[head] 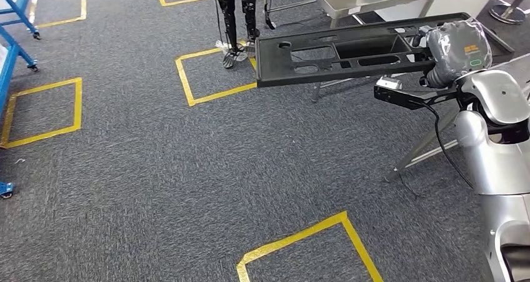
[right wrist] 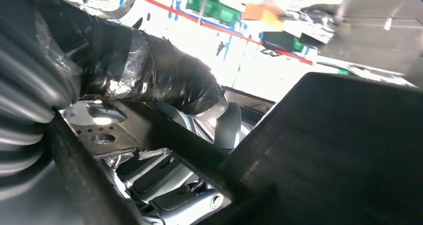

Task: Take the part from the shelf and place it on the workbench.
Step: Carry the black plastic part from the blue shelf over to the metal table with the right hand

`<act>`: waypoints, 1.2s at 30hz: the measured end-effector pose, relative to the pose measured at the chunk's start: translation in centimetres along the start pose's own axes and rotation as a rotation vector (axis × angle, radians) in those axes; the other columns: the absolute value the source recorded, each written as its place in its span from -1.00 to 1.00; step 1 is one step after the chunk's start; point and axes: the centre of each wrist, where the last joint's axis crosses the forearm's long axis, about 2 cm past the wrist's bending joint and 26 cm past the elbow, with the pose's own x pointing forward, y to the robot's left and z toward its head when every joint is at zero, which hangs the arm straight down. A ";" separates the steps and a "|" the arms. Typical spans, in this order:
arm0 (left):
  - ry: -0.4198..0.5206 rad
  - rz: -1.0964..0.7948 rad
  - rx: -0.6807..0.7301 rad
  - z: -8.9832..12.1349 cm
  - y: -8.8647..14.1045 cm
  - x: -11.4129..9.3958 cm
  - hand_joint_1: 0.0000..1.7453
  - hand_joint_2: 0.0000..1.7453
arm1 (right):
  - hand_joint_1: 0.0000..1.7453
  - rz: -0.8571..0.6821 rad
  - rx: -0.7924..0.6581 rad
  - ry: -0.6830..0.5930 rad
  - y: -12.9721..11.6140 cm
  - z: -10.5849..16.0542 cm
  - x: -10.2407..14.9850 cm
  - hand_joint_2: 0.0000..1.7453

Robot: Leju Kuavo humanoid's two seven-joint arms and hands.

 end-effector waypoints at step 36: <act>0.005 -0.002 -0.001 0.0 0.1 -0.3 -1.00 1.00 | 1.00 -0.001 0.011 0.024 0.5 1.0 -0.8 1.00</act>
